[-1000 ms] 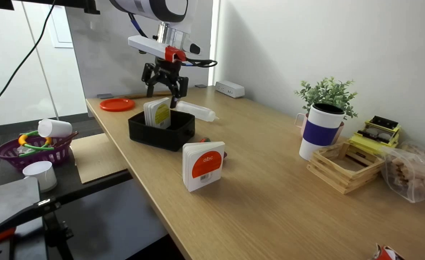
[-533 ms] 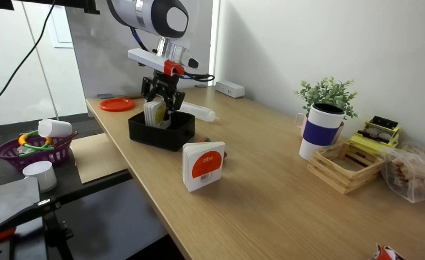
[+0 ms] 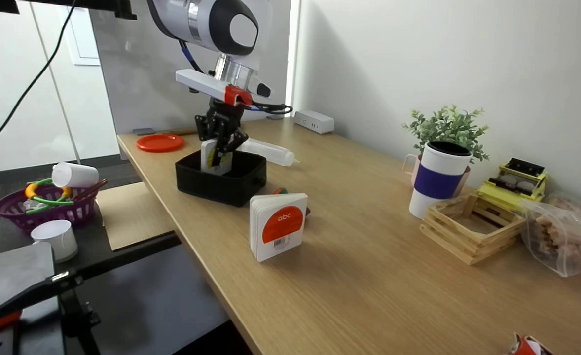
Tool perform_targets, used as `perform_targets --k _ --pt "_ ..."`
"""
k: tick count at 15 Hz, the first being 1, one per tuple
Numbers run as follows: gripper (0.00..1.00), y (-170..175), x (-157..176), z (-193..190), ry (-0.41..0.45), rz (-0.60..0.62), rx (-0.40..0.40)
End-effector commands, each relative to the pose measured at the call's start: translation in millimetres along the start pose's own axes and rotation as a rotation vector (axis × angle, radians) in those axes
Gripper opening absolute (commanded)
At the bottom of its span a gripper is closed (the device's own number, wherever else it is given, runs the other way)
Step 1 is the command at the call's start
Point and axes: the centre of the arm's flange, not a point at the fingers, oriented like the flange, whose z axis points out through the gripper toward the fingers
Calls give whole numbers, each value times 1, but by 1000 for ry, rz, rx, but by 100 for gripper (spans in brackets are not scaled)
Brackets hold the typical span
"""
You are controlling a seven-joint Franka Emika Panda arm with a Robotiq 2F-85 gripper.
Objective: Place the two books on the desk
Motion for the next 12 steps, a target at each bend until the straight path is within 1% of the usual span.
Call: perform_targets --k 1,2,8,12 --pt "0 -6 2 -11 -15 -12 -36" --pt "4 -9 0 -15 -11 -10 -53" --pt "4 -30 -14 -45 27 43 -150" --pt "4 -40 -23 -68 90 110 -134"
